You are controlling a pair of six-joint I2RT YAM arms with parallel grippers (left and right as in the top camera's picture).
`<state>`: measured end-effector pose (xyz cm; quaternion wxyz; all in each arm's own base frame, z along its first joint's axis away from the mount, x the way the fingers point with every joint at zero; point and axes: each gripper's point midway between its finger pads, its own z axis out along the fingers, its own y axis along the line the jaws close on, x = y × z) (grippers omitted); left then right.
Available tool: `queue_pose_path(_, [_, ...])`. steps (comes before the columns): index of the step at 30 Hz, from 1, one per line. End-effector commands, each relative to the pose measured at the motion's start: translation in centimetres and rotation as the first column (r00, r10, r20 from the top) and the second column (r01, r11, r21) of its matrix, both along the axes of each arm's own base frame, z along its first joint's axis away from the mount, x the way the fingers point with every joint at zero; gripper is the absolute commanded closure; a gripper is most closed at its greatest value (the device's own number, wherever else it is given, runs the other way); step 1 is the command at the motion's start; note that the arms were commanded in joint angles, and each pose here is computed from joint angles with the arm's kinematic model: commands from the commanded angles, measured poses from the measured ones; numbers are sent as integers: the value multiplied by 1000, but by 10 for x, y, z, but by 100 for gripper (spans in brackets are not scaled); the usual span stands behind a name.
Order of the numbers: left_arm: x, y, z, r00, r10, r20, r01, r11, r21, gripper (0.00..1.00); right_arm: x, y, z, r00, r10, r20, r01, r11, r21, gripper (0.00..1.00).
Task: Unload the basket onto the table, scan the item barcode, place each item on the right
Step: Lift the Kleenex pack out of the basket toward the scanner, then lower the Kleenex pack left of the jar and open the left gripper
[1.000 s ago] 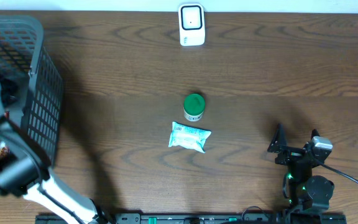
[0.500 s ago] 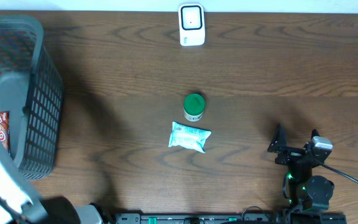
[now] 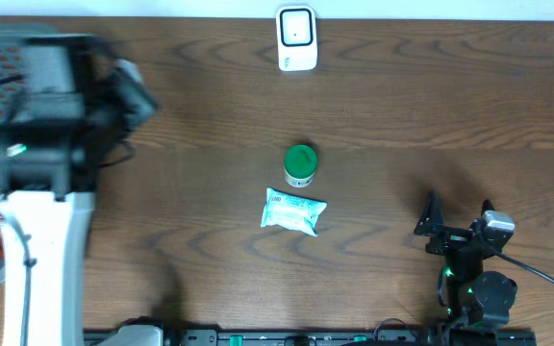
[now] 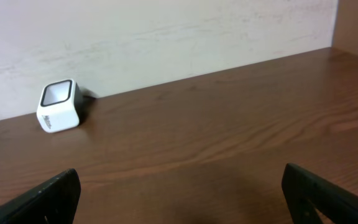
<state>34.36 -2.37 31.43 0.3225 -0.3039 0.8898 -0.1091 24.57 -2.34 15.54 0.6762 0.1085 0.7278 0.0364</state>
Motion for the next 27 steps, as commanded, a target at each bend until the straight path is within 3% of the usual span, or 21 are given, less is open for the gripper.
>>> queue_pose_path(1, [5,-15,-31,994,86,-67,-80,993,89,42,0,0,-2,1000,-6,-4,6,1000,7,1])
queue_pose_path(11, [13,-70,-162,932,242,-268,-194,962,192,42,0,0,-2,1000,-6,-4,6,1000,7,1])
queue_pose_path(20, [6,-110,-261,884,218,-414,-92,949,303,42,0,0,-2,1000,-5,-4,6,1000,6,1])
queue_pose_path(21, [4,-113,-266,882,212,-421,-80,947,310,39,0,0,-2,1000,-6,-4,6,1000,7,1])
queue_pose_path(23, [3,-116,-269,883,206,-422,-65,943,325,15,0,0,-2,1000,-6,-4,6,1000,7,1])
queue_pose_path(25, [6,-113,-260,898,189,-396,-43,936,349,9,0,0,-2,1000,-6,-4,6,1000,7,1])
queue_pose_path(26, [10,-111,-250,911,176,-374,-30,931,364,0,0,0,-2,1000,-6,-4,6,1000,7,1])
queue_pose_path(27, [15,-107,-238,923,165,-347,-22,924,382,2,0,0,-2,1000,-6,-4,6,1000,7,1])
